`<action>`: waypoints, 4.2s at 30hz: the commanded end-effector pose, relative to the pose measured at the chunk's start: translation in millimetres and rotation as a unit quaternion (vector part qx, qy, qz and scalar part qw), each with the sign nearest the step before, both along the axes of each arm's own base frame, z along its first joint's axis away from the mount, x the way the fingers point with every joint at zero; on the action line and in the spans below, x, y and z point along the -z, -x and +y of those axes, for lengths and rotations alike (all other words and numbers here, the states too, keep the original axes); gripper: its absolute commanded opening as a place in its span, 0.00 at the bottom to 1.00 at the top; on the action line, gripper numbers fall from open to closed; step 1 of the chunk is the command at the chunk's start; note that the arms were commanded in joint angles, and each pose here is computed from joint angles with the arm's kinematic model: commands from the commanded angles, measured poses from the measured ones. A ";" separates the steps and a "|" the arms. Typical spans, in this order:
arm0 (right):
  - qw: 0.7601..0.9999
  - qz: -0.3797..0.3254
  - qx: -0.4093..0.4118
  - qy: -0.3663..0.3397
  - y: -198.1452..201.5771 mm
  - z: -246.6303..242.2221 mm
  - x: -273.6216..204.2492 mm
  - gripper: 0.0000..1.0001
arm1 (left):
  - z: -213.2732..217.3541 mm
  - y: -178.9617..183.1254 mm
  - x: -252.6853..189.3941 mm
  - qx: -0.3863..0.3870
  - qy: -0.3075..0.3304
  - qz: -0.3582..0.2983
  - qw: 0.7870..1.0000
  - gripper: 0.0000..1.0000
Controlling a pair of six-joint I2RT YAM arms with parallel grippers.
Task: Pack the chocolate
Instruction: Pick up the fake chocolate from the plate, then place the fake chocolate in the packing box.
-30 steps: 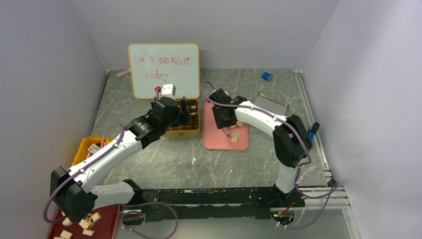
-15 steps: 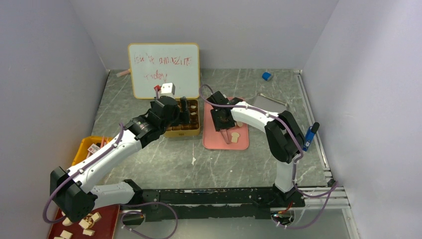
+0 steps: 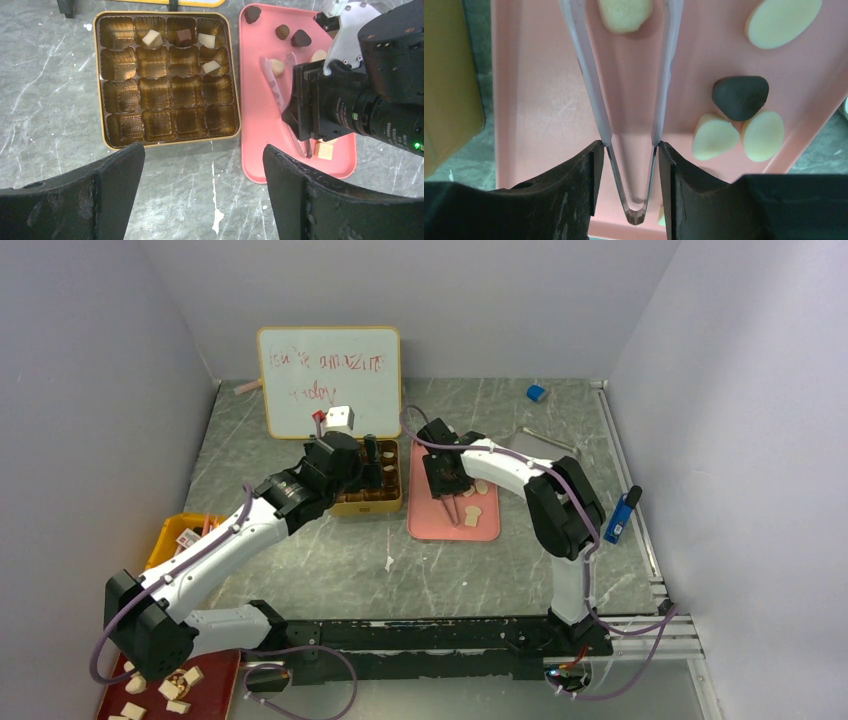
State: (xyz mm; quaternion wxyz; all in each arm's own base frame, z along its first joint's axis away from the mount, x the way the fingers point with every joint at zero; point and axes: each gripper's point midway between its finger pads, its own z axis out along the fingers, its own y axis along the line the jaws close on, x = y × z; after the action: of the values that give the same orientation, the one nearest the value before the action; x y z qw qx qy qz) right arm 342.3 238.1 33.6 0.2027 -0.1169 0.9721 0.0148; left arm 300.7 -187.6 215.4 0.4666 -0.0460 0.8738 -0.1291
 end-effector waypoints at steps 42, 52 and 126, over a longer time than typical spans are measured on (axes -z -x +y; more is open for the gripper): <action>0.997 -0.054 -0.017 -0.057 -16.4 18.8 -85.8 0.04 | 3.2 1.7 -23.6 -0.011 0.027 -0.033 0.999 0.92; 0.993 -0.072 -0.060 -0.073 -17.6 56.2 -121.0 0.02 | 9.3 5.4 -28.6 -0.020 0.035 -0.042 0.998 0.93; 0.980 -0.063 -0.159 -0.102 -5.2 154.0 -108.1 0.38 | 22.0 11.9 -27.4 -0.040 0.027 -0.038 0.998 0.94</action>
State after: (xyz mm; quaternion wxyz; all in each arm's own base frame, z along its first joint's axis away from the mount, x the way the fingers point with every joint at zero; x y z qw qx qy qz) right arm 335.3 379.6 123.7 0.2353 -0.2482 0.9313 0.1249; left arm 285.4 -165.8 236.8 0.4918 -0.0881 0.8552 -0.1381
